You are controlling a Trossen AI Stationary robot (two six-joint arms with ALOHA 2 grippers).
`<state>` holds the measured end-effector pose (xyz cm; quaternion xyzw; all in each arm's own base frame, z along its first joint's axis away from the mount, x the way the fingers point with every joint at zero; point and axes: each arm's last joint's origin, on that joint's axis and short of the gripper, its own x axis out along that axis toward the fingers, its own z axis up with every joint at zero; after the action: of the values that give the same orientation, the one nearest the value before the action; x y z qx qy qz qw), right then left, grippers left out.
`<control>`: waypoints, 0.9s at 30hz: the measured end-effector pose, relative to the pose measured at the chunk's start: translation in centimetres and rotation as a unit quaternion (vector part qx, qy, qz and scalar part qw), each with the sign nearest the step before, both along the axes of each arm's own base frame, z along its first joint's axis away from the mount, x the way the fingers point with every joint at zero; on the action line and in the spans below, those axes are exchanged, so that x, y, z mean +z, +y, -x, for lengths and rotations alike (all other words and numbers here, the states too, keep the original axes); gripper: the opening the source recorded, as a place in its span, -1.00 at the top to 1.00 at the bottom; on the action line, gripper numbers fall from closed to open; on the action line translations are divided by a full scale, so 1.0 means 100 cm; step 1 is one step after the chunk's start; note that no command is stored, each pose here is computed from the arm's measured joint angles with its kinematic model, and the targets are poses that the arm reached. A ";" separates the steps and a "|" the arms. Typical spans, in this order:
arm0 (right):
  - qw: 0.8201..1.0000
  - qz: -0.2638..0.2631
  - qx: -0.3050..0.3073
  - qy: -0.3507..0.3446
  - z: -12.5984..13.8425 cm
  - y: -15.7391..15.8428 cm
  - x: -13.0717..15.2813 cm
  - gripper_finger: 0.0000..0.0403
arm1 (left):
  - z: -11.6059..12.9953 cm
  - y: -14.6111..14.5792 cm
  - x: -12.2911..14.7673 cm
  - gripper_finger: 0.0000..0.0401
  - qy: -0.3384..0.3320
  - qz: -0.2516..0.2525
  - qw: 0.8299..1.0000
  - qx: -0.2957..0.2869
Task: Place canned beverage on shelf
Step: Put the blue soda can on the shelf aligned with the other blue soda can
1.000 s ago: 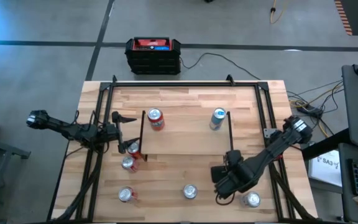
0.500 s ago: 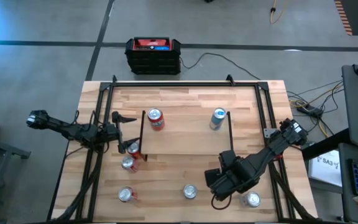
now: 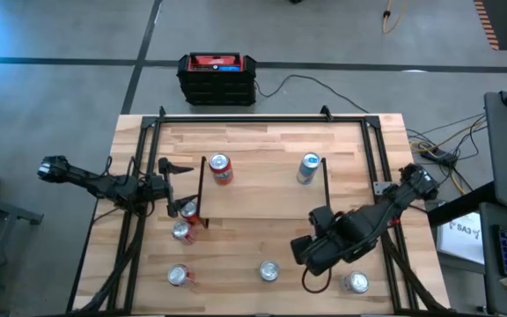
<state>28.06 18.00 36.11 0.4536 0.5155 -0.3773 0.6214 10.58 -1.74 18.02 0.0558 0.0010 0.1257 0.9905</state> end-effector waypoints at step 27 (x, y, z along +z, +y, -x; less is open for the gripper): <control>0.992 0.043 0.031 -0.111 0.031 -0.056 0.054 -0.20 | 0.000 0.000 0.000 -0.99 0.000 0.000 1.000 0.000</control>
<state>25.00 12.41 41.50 0.4497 0.4404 -0.3263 0.7052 10.59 -1.74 18.01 0.0558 0.0011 0.1257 0.9905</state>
